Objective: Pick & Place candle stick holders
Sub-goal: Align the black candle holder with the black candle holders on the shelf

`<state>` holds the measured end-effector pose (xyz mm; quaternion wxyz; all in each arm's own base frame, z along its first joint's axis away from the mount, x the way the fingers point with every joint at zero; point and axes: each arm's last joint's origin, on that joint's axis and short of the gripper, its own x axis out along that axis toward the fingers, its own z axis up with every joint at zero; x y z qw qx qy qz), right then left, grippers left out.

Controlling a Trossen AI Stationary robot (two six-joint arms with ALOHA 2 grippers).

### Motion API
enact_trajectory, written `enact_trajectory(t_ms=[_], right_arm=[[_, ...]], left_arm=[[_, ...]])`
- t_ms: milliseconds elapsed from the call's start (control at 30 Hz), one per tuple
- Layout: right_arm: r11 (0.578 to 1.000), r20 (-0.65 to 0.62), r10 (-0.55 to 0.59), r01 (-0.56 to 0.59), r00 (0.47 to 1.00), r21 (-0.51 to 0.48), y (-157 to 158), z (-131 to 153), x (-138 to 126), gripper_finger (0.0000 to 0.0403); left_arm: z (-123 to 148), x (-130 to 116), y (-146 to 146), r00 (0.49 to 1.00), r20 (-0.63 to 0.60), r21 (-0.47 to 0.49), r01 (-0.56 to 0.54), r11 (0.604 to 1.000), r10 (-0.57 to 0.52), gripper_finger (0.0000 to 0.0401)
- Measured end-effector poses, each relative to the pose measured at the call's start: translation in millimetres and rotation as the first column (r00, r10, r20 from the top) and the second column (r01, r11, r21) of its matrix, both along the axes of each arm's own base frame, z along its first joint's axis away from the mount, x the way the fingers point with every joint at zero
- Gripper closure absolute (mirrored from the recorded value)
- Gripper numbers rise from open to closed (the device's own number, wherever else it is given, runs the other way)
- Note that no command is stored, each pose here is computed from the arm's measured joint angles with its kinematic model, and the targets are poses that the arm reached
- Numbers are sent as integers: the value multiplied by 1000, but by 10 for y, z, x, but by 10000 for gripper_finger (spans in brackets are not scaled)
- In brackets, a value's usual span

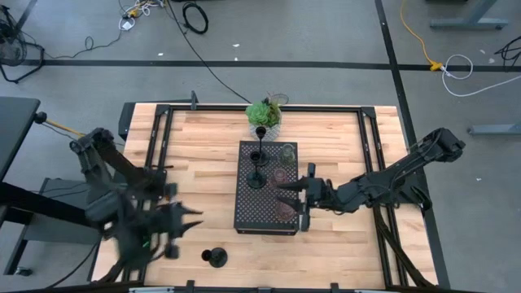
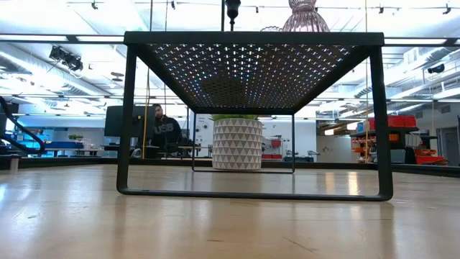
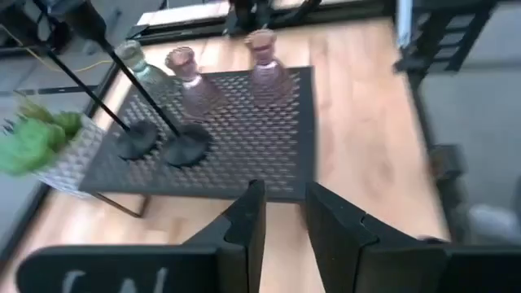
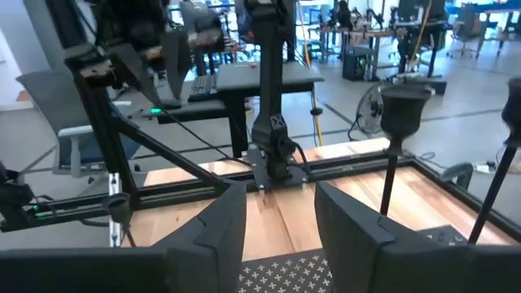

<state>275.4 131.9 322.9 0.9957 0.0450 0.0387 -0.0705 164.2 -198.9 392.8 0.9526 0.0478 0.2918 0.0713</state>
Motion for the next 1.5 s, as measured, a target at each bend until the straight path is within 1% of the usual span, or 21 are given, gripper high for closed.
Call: enact_trajectory(t_ms=[100,167,233,300,400,433,533,633,700,800,900,1033,1133,1200,1233,1267,1333,1367,1400,1500], right_arm=[[1000,13,13,-13,1000,-13,3,65,-65,257],[1000,22,16,-16,1000,-15,0,95,-90,257],[1000,25,18,-17,1000,-15,-4,109,-103,257],[1000,27,16,-16,1000,-16,-6,113,-104,257],[999,25,-9,10,1000,-37,-14,113,-105,257],[999,25,-18,19,1000,-39,-17,113,-106,257],[999,25,-18,19,1000,-40,-16,113,-106,257],[999,25,-17,18,1000,-40,-16,113,-106,257],[999,24,-17,18,1000,-41,-16,113,-106,257],[999,24,-17,18,1000,-41,-16,113,-106,257],[999,24,-18,19,1000,-43,-16,113,-106,257],[998,18,-40,41,999,-51,-23,106,-107,257],[998,18,-40,41,999,-51,-23,106,-107,257],[998,18,-40,41,999,-51,-23,106,-107,257],[998,17,-40,41,999,-52,-23,105,-107,257],[998,14,-40,41,999,-53,-23,102,-108,257],[998,8,-40,40,999,-57,-24,95,-108,257],[997,5,-40,40,999,-59,-24,92,-108,257],[997,2,-40,40,999,-60,-24,90,-108,257],[997,-1,-40,40,999,-62,-24,86,-109,257]], left_arm=[[-179,-265,-221,999,54,-71,7,997,-3,319],[-390,-403,-382,996,91,-147,24,989,-11,322],[-653,-455,-553,993,114,-214,58,975,-34,322],[-938,-464,-694,987,156,-246,84,966,-46,318],[-1292,-425,-806,970,243,-276,80,958,-11,306],[-1418,-402,-817,969,246,-281,74,957,-3,300],[-1783,-338,-796,979,202,-299,42,953,21,282],[-2027,-289,-762,982,172,-347,-12,938,77,263],[-2172,-243,-746,979,172,-347,-43,937,108,251],[-2267,-132,-759,972,191,-342,-67,937,140,235],[-2355,-30,-781,971,197,-324,-68,943,138,227],[-2408,67,-786,976,188,-290,-51,956,109,225],[-2433,129,-754,975,185,-277,-69,958,124,231],[-2432,160,-739,977,182,-258,-65,964,115,249],[-2430,183,-734,980,173,-249,-54,967,99,265],[-2427,207,-732,983,163,-243,-39,969,81,287],[-2415,253,-729,987,157,-225,-10,974,47,349],[-2409,277,-724,987,155,-216,1,976,34,374],[-2406,301,-713,987,155,-215,0,977,34,385],[-2382,373,-684,987,155,-206,-10,979,43,392]])
